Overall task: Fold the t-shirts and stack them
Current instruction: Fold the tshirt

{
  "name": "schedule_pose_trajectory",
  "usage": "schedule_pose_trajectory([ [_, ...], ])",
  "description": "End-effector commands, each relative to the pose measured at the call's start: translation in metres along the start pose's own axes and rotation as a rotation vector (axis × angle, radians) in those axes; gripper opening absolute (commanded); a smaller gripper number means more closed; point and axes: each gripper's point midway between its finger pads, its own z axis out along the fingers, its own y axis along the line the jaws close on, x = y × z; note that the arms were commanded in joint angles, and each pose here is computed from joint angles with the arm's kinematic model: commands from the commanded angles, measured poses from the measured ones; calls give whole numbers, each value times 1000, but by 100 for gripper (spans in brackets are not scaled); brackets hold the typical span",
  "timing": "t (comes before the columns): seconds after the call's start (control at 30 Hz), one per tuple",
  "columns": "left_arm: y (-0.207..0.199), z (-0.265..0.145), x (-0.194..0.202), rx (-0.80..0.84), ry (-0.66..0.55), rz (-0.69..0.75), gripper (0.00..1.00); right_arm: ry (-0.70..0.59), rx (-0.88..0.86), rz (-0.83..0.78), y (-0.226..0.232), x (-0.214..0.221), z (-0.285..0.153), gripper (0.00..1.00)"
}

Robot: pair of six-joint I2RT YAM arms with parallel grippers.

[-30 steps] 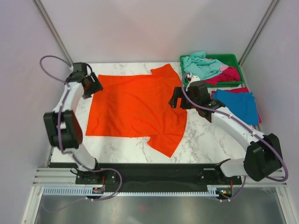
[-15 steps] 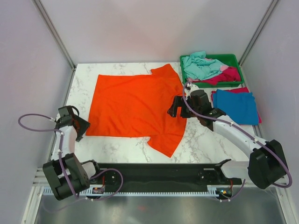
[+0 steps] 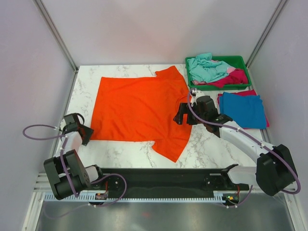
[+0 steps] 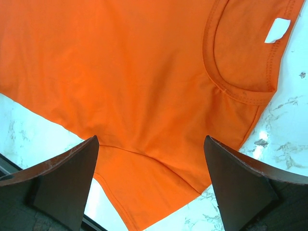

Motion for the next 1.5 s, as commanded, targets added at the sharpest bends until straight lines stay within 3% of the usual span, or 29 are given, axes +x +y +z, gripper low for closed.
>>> schedule_pose_trajectory([
  [0.0,-11,6,-10,47,-53,-53,52,-10,17,-32,-5,-1,4,98],
  [0.33,-17,11,-10,85,-67,-66,39,12,30,-18,-10,9,2,98],
  [0.5,-17,14,-4,102,-56,-71,12,24,26,2,-9,15,0,98],
  [0.63,-22,8,-8,135,-79,-67,2,43,95,92,-24,36,-8,98],
  [0.73,-26,3,-7,161,-85,-59,2,81,164,177,-34,63,-16,98],
  [1.0,-40,-17,-12,256,-115,-65,2,213,201,192,-2,133,-25,98],
  [1.47,-51,-30,-11,322,-101,-66,2,342,303,-3,38,204,-12,95],
])
